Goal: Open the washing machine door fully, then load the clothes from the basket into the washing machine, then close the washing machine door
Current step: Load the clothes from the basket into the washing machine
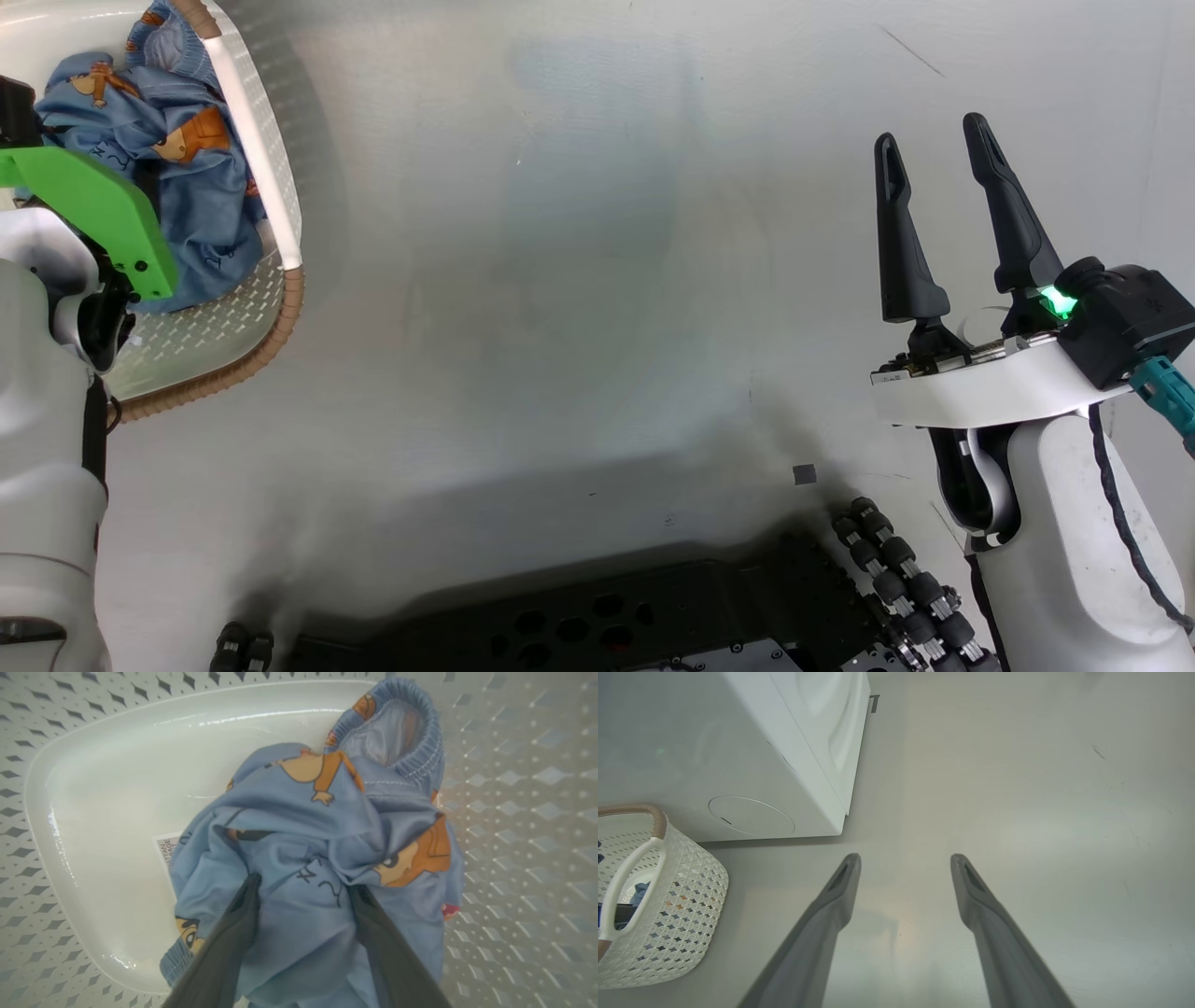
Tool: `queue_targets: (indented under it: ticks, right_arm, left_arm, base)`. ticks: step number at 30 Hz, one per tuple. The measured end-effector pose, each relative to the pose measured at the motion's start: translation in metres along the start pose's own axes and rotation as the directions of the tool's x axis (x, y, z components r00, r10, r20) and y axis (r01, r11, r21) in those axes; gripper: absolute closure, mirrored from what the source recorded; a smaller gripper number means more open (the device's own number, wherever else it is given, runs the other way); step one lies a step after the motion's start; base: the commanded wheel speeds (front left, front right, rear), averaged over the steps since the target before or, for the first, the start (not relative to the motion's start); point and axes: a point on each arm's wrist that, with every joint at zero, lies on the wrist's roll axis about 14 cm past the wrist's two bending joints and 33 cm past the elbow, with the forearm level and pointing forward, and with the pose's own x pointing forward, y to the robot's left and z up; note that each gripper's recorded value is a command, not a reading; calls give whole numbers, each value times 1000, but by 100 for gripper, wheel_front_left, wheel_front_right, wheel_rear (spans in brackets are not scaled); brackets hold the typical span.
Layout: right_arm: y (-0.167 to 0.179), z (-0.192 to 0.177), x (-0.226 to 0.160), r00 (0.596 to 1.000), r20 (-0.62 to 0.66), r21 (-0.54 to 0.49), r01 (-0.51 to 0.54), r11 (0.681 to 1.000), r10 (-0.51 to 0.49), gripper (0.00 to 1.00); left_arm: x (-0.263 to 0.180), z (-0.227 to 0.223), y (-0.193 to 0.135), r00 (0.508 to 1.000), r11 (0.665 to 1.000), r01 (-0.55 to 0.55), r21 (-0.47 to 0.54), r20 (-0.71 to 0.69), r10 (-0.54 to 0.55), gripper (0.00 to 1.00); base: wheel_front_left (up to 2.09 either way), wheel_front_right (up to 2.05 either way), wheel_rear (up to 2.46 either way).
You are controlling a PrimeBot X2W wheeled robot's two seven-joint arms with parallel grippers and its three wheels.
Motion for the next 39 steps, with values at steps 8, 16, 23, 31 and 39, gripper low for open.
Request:
queue_targets:
  ticks: [8,16,23,31,39]
  right_arm:
    - [-1,2,0,1000,5,-2,3,1000,-3,0]
    - [0,15,5,999,43,-9,-4,1000,4,0]
    - [5,31,7,996,83,-17,-16,1000,17,0]
    - [14,55,5,990,133,-36,-34,999,39,0]
    - [27,78,-1,981,181,-53,-62,997,71,0]
  left_arm:
    - [2,0,-11,1000,999,20,-29,9,-20,100]
    - [-3,6,-11,999,1000,18,-25,44,-17,100]
    - [-18,21,-19,992,999,29,-33,126,-25,100]
    - [-47,32,-26,973,997,40,-64,230,-25,100]
    - [-81,36,-21,945,997,25,-68,327,-1,100]
  base:
    - [0,0,0]
    - [0,0,0]
    - [0,0,0]
    - [0,0,0]
    - [0,0,0]
